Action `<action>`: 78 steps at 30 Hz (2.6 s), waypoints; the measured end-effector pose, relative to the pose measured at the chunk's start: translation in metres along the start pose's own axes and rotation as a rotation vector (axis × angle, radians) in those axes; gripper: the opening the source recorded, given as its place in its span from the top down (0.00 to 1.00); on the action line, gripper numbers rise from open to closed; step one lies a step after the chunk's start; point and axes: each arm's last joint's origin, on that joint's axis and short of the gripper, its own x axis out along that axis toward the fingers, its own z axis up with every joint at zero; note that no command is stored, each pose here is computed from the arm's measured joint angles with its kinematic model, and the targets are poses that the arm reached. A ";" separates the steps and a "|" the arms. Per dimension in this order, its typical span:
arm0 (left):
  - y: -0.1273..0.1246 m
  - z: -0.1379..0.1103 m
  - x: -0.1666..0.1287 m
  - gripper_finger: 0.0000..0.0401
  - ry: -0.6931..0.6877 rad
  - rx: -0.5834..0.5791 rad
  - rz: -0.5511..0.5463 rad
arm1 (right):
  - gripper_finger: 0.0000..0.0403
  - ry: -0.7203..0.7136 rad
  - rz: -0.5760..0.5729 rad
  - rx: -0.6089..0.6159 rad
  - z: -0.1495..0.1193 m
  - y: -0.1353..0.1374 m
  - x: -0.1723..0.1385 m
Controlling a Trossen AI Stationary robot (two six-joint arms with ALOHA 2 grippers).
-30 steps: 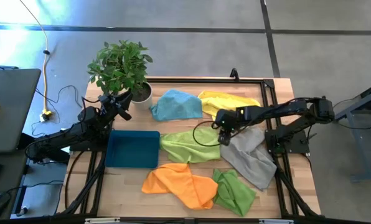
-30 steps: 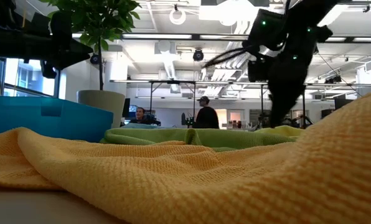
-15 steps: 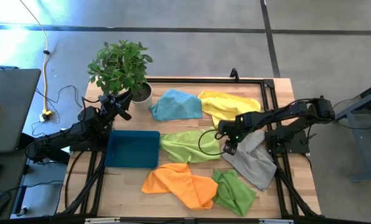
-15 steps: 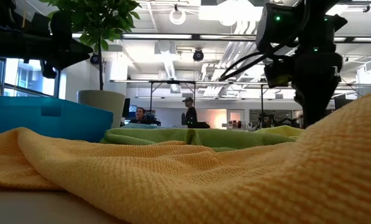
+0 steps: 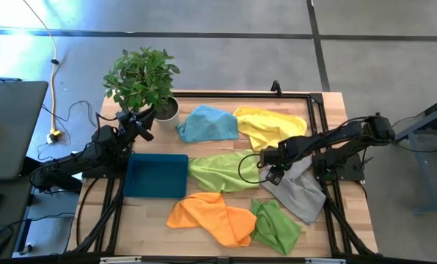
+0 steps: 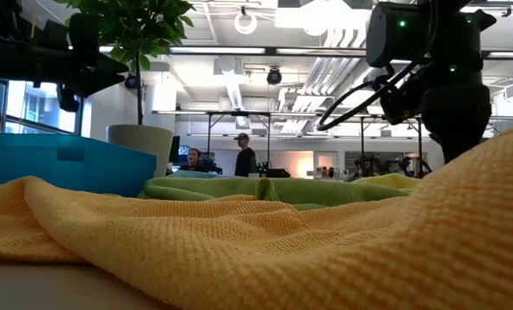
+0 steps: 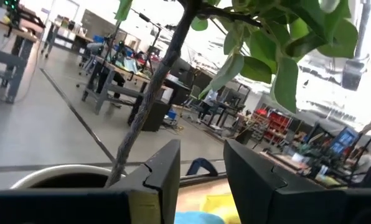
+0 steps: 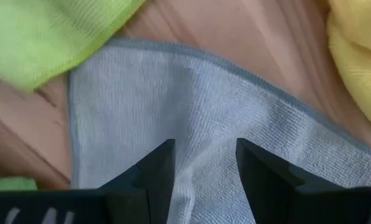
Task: Fold microfiber towels
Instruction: Move the gray microfiber towel to the top right of the table, then move the green microfiber towel to the bottom right of the table
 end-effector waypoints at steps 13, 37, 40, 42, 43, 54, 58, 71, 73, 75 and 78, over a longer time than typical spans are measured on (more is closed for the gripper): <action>-0.015 0.009 -0.003 0.72 0.009 -0.035 -0.402 | 0.60 0.016 -0.045 -0.011 0.002 0.019 0.029; -0.015 0.010 -0.003 0.72 -0.006 -0.012 -0.407 | 0.60 -0.267 -0.808 0.207 0.060 -0.083 0.039; -0.015 0.010 -0.003 0.72 -0.006 -0.012 -0.406 | 0.60 -0.271 -0.846 0.244 0.063 -0.093 0.038; -0.015 0.010 -0.003 0.72 -0.007 -0.012 -0.405 | 0.60 -0.265 -0.842 0.256 0.064 -0.095 0.038; -0.015 0.010 -0.003 0.72 -0.007 -0.012 -0.405 | 0.60 -0.263 -0.844 0.252 0.064 -0.095 0.038; -0.013 0.011 -0.002 0.72 -0.036 -0.019 -0.325 | 0.60 -0.552 -1.127 0.320 0.065 -0.106 0.002; -0.013 0.011 -0.002 0.72 -0.037 -0.020 -0.322 | 0.60 -0.636 -1.109 0.386 0.064 -0.111 -0.017; -0.013 0.010 -0.002 0.72 -0.014 -0.084 -0.342 | 0.60 -0.786 -0.558 0.368 0.061 -0.100 -0.063; -0.014 0.009 -0.003 0.72 0.020 -0.097 -0.376 | 0.60 -0.730 -0.304 0.273 0.060 -0.090 -0.063; -0.015 0.007 -0.003 0.72 0.061 -0.107 -0.425 | 0.60 -0.641 -0.051 0.171 0.057 -0.078 -0.060; -0.017 0.002 -0.004 0.72 0.143 -0.134 -0.494 | 0.60 -0.480 0.264 0.054 0.048 -0.053 -0.056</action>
